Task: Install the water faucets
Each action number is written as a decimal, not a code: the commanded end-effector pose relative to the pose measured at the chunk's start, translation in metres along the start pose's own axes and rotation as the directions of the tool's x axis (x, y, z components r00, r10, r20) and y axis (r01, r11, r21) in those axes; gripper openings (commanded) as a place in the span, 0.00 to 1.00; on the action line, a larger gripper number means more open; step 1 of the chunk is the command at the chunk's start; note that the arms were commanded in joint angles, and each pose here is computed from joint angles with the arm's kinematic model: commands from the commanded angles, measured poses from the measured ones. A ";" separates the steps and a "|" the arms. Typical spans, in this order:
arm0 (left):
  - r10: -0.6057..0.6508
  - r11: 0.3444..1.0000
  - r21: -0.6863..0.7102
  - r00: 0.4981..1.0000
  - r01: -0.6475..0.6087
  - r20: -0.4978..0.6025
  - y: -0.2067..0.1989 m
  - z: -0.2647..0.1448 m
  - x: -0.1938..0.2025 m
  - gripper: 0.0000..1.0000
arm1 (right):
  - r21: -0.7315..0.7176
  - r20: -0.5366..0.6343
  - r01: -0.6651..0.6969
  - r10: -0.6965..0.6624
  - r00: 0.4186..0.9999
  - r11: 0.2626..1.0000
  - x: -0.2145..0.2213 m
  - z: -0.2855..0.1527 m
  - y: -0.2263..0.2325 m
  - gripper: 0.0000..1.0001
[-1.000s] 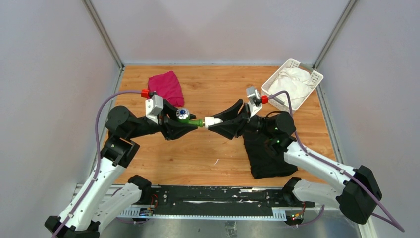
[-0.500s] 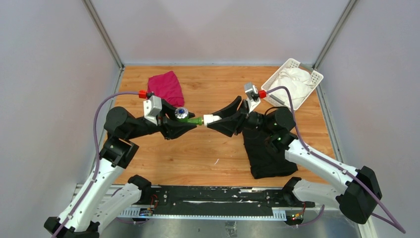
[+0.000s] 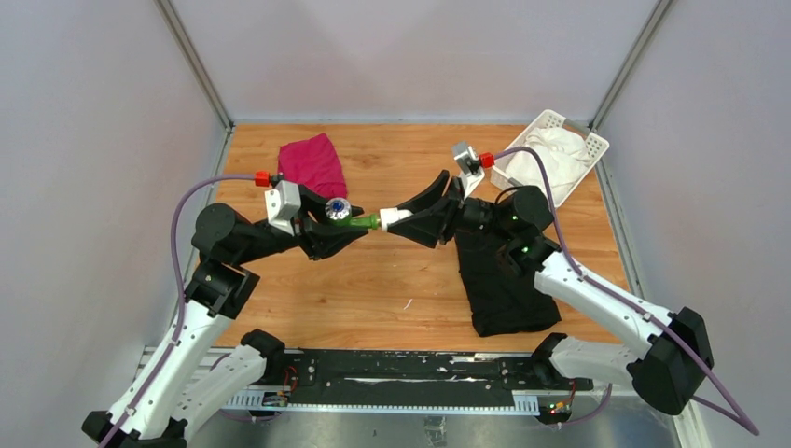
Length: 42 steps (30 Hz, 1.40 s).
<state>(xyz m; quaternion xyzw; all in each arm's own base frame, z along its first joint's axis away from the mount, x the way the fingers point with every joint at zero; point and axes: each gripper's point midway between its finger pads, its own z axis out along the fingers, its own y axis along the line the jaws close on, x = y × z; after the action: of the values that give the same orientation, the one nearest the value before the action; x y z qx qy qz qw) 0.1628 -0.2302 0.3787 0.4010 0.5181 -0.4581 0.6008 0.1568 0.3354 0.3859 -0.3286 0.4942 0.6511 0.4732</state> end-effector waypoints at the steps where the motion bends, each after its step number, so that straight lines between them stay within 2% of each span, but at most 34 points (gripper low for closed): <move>1: -0.025 0.994 0.106 0.998 0.031 -0.052 -0.016 0.009 0.024 0.00 | -0.086 -0.139 -0.147 0.134 0.981 0.985 0.020 0.015 0.017 0.00; 8: -0.009 0.998 0.067 0.999 0.013 -0.053 -0.009 0.008 0.029 0.00 | -0.091 -0.236 -0.261 0.234 0.943 0.961 0.031 0.015 0.015 0.00; 16: 0.058 0.996 0.065 0.997 -0.054 -0.060 -0.007 0.007 0.040 0.00 | -0.095 -0.321 -0.438 0.389 0.864 0.894 0.032 0.017 0.019 0.00; 21: 0.072 0.996 0.067 0.994 -0.067 -0.082 -0.005 0.007 0.052 0.00 | -0.101 -0.358 -0.490 0.428 0.830 0.866 0.029 0.016 0.027 0.00; 25: 0.113 0.992 0.066 0.985 -0.105 -0.128 -0.003 0.007 0.063 0.00 | -0.092 -0.386 -0.519 0.450 0.805 0.850 0.029 0.014 0.031 0.00; 28: 0.180 0.983 0.080 0.950 -0.164 -0.257 -0.003 0.005 0.085 0.00 | -0.068 -0.410 -0.553 0.482 0.775 0.831 0.033 0.011 0.030 0.00; 32: 0.229 0.972 0.119 0.917 -0.200 -0.325 -0.008 0.007 0.101 0.00 | -0.060 -0.417 -0.587 0.514 0.749 0.807 0.036 0.008 0.029 0.00; 36: 0.254 0.964 0.155 0.919 -0.216 -0.301 -0.016 0.009 0.104 0.00 | -0.106 -0.389 -0.615 0.537 0.749 0.781 0.027 0.003 0.029 0.00; 37: 0.263 0.961 0.164 0.920 -0.223 -0.289 -0.018 0.008 0.104 0.00 | -0.112 -0.383 -0.641 0.562 0.733 0.759 0.025 0.002 0.029 0.00; 38: 0.267 0.960 0.166 0.921 -0.228 -0.282 -0.019 0.008 0.103 0.00 | -0.140 -0.371 -0.632 0.551 0.747 0.762 0.020 0.001 0.031 0.00; 42: 0.271 0.956 0.192 0.923 -0.224 -0.272 -0.025 0.007 0.104 0.00 | -0.180 -0.361 -0.677 0.592 0.720 0.714 0.016 -0.002 0.031 0.00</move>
<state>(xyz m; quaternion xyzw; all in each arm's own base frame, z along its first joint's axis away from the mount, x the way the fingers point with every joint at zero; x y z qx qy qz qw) 0.1505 -0.2404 0.3340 0.5333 0.4837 -0.3288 0.6111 0.1346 0.3271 0.3327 -0.3019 0.6052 0.7344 0.0566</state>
